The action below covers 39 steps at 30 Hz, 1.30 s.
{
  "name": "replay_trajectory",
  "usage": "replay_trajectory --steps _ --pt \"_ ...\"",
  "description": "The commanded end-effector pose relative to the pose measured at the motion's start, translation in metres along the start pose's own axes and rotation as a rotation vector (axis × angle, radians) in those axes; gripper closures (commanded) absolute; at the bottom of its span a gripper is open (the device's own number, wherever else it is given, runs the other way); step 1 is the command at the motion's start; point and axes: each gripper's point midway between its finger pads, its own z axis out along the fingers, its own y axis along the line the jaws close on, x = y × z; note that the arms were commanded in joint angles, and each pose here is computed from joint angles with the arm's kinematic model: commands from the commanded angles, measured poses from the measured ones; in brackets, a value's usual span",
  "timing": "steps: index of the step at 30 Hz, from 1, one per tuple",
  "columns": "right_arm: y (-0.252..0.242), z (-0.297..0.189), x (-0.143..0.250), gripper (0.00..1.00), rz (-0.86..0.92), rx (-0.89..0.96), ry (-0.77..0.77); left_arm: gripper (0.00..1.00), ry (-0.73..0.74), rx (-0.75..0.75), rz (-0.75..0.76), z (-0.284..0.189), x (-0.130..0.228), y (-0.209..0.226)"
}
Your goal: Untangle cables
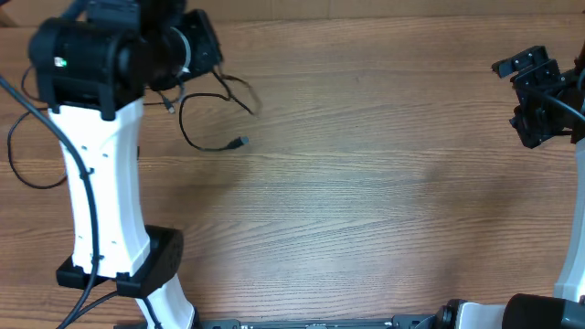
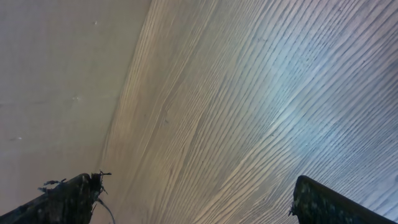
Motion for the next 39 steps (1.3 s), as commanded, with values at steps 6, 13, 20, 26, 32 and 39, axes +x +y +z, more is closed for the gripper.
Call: replay_trajectory --steps 6,13,20,26,32,39 --pt "0.004 -0.011 -0.005 0.00 -0.015 -0.013 -0.037 0.96 -0.107 0.078 -0.015 -0.061 0.001 -0.003" --pt "0.005 -0.010 -0.006 0.00 -0.016 -0.018 -0.041 0.96 -0.139 0.060 -0.041 -0.088 0.007 0.019" --pt "0.006 -0.011 -0.006 0.00 -0.018 -0.020 -0.042 0.96 -0.033 -0.088 -0.144 -0.065 0.028 0.064" --pt "0.006 -0.011 -0.006 0.00 -0.017 -0.020 -0.042 0.96 0.012 -0.224 -0.291 -0.049 0.029 0.121" --pt "0.005 -0.010 -0.006 0.00 -0.017 -0.018 -0.041 0.96 0.055 -0.278 -0.436 -0.042 0.028 0.183" --pt "0.006 -0.011 -0.006 0.00 -0.017 -0.021 -0.043 0.96 0.165 -0.074 -0.448 -0.022 0.038 0.205"
